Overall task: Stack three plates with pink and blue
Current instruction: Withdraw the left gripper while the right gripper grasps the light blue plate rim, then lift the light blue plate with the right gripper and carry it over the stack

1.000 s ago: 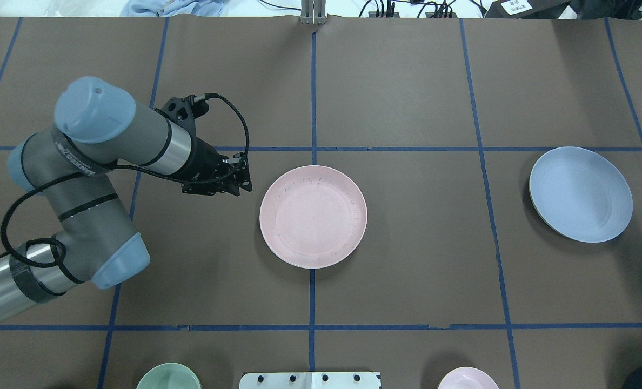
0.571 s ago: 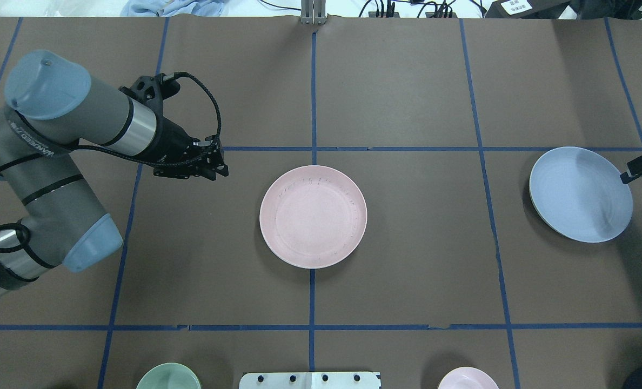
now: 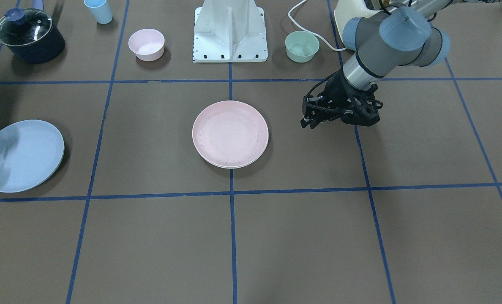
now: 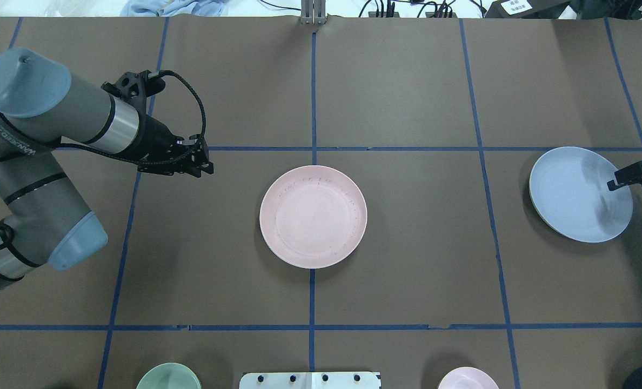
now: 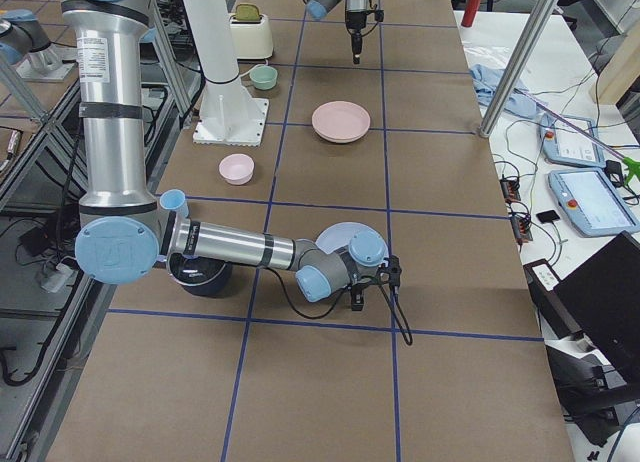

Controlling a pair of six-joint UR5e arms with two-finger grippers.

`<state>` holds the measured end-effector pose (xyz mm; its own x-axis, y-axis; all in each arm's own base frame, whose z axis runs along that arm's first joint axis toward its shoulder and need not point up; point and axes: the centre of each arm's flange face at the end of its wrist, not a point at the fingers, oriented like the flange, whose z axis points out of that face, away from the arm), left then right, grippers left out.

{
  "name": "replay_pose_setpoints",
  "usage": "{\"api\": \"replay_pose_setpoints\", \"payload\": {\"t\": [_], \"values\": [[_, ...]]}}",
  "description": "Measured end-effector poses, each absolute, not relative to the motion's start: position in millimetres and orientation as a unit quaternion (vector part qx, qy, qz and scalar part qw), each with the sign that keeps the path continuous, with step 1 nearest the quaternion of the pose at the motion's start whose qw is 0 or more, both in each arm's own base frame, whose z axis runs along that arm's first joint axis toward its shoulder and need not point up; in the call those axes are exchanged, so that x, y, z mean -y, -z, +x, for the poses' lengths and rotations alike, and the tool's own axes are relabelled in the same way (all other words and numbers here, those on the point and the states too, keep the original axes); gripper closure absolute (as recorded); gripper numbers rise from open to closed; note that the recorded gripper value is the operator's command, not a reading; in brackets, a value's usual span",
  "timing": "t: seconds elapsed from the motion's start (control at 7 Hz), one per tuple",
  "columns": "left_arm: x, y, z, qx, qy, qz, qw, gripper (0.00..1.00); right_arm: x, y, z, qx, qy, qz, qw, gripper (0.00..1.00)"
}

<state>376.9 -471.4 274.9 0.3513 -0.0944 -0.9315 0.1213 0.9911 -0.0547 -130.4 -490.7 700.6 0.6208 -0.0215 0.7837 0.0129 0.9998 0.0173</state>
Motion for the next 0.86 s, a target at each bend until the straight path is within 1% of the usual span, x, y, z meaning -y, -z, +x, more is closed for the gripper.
{"api": "replay_pose_setpoints", "payload": {"t": [0.57, 0.86], "values": [[470, -273, 375, -0.567, 0.065, 0.013, 0.821, 0.64, 499, -681, -139, 0.447, 0.01, 0.01, 0.895, 1.0], [468, -270, 372, -0.57, 0.064, 0.015, 0.819, 0.64, 499, -651, -141, 0.477, 0.013, 0.009, 0.879, 1.0]]}}
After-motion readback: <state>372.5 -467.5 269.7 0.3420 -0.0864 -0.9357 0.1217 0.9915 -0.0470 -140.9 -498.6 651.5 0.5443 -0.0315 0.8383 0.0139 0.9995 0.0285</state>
